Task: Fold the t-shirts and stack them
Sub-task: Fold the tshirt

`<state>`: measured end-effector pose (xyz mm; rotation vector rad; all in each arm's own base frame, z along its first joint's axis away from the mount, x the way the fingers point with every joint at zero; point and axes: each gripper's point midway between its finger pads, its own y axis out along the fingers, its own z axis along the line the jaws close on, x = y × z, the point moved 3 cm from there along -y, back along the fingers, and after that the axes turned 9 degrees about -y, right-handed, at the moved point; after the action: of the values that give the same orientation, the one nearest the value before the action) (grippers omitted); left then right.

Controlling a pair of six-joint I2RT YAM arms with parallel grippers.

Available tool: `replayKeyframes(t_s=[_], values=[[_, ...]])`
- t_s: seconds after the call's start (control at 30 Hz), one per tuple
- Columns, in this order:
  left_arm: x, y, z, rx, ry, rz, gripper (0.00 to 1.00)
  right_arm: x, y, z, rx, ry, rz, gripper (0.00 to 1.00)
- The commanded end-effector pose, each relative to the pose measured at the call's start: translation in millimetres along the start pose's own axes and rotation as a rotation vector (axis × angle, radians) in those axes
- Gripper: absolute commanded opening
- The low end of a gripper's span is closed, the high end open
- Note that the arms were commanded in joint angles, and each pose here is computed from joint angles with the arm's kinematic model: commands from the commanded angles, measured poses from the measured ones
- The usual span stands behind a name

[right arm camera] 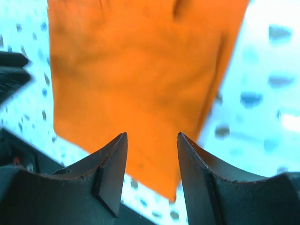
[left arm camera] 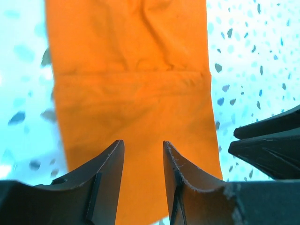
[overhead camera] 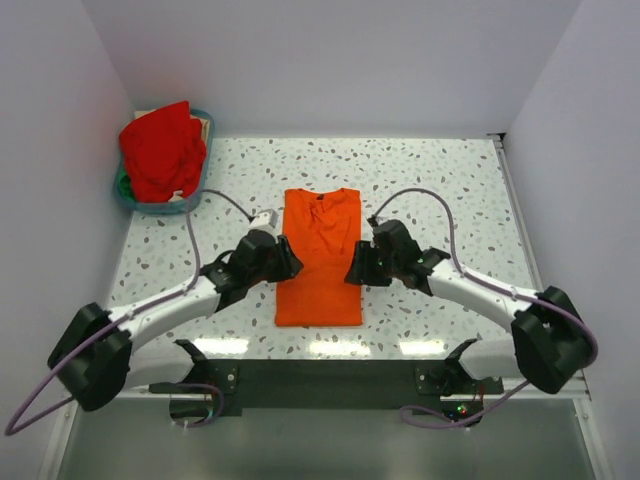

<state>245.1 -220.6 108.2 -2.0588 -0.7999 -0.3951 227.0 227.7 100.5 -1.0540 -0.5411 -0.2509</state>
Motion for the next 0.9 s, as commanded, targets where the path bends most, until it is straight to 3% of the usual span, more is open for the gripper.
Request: replayKeyframes(t_s=[0.0, 0.13, 0.33, 0.87], values=[[-36.2, -27.2, 41.8, 0.082, -0.080, 0.085, 0.44, -40.8, -11.3, -1.3, 0.058, 0.132, 0.080, 0.51], [-65.5, -50.6, 68.3, 0.094, -0.149, 0.145, 0.43, -82.8, -21.3, -13.0, 0.077, 0.217, 0.132, 0.50], [-83.5, -64.1, 74.0, 0.025, -0.212, 0.182, 0.43, -95.4, -28.2, -9.9, 0.130, 0.279, 0.133, 0.50], [-110.5, -63.8, 93.2, 0.074, -0.262, 0.266, 0.39, -113.0, -18.9, -14.2, 0.143, 0.367, 0.157, 0.45]])
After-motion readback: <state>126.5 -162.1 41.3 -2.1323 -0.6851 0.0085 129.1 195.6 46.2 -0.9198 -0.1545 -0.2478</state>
